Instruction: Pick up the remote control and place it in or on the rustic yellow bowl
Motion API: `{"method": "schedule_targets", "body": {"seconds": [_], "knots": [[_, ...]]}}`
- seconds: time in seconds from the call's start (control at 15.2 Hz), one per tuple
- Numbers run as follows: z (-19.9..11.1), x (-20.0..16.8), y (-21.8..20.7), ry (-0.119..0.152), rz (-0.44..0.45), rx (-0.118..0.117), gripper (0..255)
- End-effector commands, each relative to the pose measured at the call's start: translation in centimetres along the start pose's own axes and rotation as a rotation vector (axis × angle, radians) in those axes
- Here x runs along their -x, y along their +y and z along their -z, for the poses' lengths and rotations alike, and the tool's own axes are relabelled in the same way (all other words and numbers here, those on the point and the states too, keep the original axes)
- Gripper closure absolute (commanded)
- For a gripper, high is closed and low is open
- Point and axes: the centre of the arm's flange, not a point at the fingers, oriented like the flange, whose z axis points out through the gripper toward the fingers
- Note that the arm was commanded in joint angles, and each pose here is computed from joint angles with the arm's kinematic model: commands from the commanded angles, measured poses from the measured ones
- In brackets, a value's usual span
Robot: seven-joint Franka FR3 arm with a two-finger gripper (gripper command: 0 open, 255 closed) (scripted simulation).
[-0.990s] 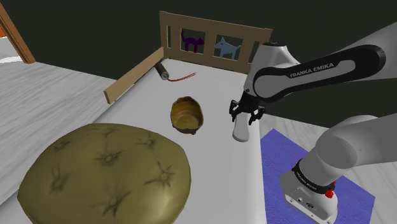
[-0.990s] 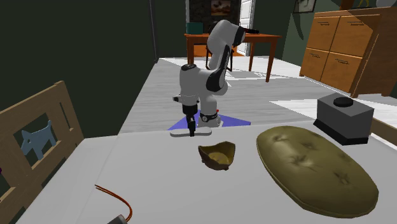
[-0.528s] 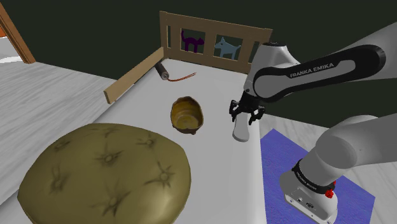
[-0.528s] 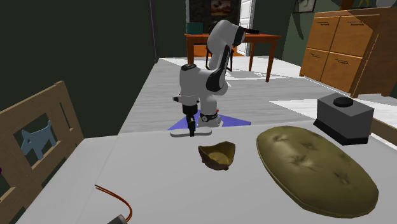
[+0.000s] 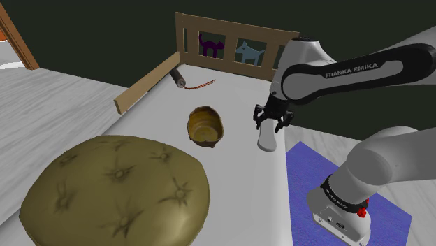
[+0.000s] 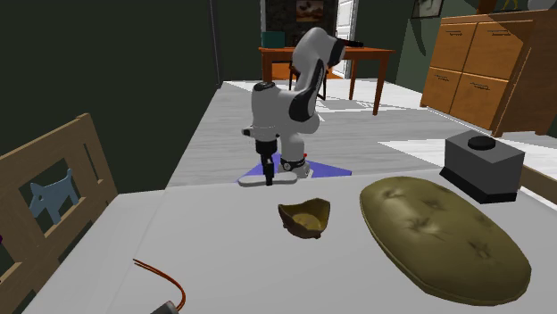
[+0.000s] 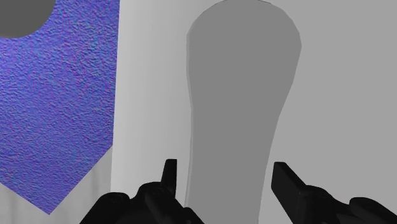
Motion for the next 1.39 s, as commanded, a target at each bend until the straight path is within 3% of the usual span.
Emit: {"method": "schedule_targets", "body": {"seconds": [0.0, 1.32], "knots": [[1.2, 0.0, -0.1, 0.000, 0.000, 0.000, 255], [11.8, 0.1, -0.2, 0.000, 0.000, 0.000, 255]]}}
